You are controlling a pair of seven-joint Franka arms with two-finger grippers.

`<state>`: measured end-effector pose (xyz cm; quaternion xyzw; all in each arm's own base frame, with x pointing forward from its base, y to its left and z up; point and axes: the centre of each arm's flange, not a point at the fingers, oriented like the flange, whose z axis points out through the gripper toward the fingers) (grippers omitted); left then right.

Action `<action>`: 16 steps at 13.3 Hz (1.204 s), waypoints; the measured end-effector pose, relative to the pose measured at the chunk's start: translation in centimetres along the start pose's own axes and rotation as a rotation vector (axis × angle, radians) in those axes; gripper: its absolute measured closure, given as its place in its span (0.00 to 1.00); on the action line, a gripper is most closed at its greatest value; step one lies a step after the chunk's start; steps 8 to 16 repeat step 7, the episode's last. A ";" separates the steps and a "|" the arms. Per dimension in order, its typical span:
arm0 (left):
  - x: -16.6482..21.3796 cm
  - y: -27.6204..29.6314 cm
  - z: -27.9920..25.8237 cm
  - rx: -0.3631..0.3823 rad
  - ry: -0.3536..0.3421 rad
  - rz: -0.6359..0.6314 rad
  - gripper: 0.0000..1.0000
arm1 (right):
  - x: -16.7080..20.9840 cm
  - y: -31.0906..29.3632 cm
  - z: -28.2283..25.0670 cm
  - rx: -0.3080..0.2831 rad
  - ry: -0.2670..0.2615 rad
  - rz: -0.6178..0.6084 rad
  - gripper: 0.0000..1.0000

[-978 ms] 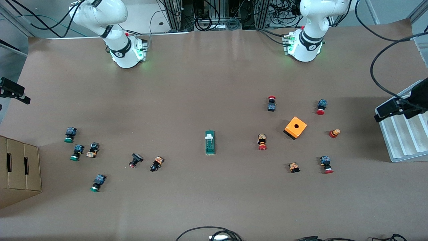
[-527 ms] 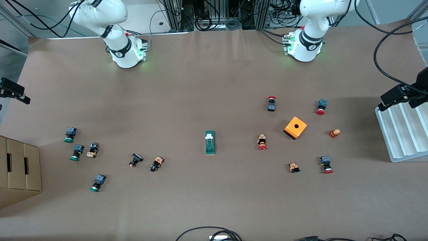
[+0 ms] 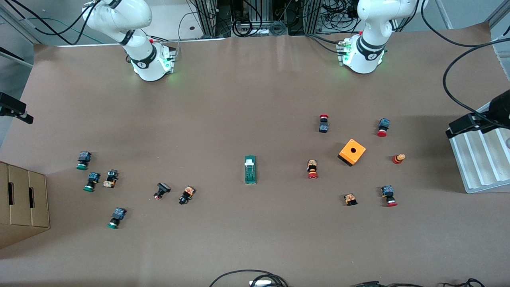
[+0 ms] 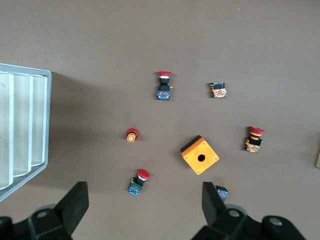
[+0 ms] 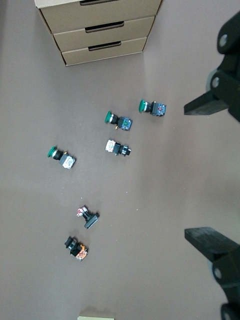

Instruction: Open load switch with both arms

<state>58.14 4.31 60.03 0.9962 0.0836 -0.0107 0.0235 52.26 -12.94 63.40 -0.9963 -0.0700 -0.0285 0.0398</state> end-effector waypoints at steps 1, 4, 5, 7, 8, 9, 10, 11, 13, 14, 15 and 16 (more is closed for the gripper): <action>-0.2 -0.7 -0.4 0.001 -0.005 -0.010 0.00 | 0.0 0.0 0.0 -0.003 -0.001 0.000 0.00; -0.9 -1.9 -1.5 0.002 -0.016 -0.028 0.00 | 0.0 0.1 0.0 -0.008 -0.003 -0.001 0.00; -1.0 -1.8 -1.5 0.002 -0.018 -0.026 0.00 | 0.0 0.1 0.0 -0.008 -0.003 -0.001 0.00; -1.1 -0.9 -1.4 0.002 -0.022 -0.010 0.00 | 0.0 0.1 0.0 -0.009 -0.004 -0.001 0.00; -1.1 -0.9 -1.4 0.002 -0.022 -0.010 0.00 | 0.0 0.1 0.0 -0.009 -0.004 -0.001 0.00; -1.1 -0.9 -1.4 0.002 -0.022 -0.010 0.00 | 0.0 0.1 0.0 -0.009 -0.004 -0.001 0.00; -1.1 -0.9 -1.4 0.002 -0.022 -0.010 0.00 | 0.0 0.1 0.0 -0.009 -0.004 -0.001 0.00; -1.1 -0.9 -1.4 0.002 -0.022 -0.010 0.00 | 0.0 0.1 0.0 -0.009 -0.004 -0.001 0.00; -1.1 -0.9 -1.4 0.002 -0.022 -0.010 0.00 | 0.0 0.1 0.0 -0.009 -0.004 -0.001 0.00; -1.1 -0.9 -1.4 0.002 -0.022 -0.010 0.00 | 0.0 0.1 0.0 -0.009 -0.004 -0.001 0.00; -1.1 -0.9 -1.4 0.002 -0.022 -0.010 0.00 | 0.0 0.1 0.0 -0.009 -0.004 -0.001 0.00; -1.1 -0.9 -1.4 0.002 -0.022 -0.010 0.00 | 0.0 0.1 0.0 -0.009 -0.004 -0.001 0.00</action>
